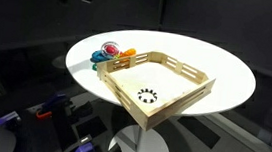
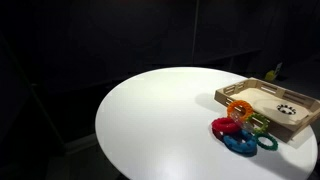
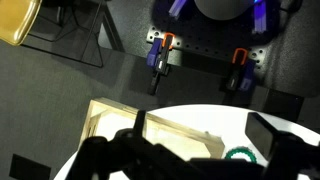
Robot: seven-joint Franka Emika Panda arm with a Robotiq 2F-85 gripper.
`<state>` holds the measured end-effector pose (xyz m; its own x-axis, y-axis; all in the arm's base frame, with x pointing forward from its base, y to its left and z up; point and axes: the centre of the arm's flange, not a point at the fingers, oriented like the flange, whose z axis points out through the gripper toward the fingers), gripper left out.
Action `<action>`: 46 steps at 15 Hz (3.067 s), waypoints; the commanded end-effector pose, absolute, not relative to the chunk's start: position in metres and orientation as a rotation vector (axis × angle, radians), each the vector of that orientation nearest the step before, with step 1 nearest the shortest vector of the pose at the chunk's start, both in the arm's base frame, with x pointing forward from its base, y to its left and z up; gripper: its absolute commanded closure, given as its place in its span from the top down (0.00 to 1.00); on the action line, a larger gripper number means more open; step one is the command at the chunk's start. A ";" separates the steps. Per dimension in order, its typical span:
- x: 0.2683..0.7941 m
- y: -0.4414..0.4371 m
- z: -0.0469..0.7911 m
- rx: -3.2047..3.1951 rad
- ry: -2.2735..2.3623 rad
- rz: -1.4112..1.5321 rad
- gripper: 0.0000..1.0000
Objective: Remove the striped ring from the cart and put it on the counter
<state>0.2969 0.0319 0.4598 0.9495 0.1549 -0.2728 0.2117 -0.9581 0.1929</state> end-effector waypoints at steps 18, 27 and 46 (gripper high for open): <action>0.332 0.017 0.491 2.957 0.140 -0.257 1.00; 0.390 -0.026 0.462 3.025 -0.075 -0.099 1.00; 0.425 -0.044 0.371 3.024 -0.220 -0.190 1.00</action>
<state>0.4246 -0.0423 0.3717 0.9832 -0.1406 -0.1165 -0.1272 -0.9851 0.1156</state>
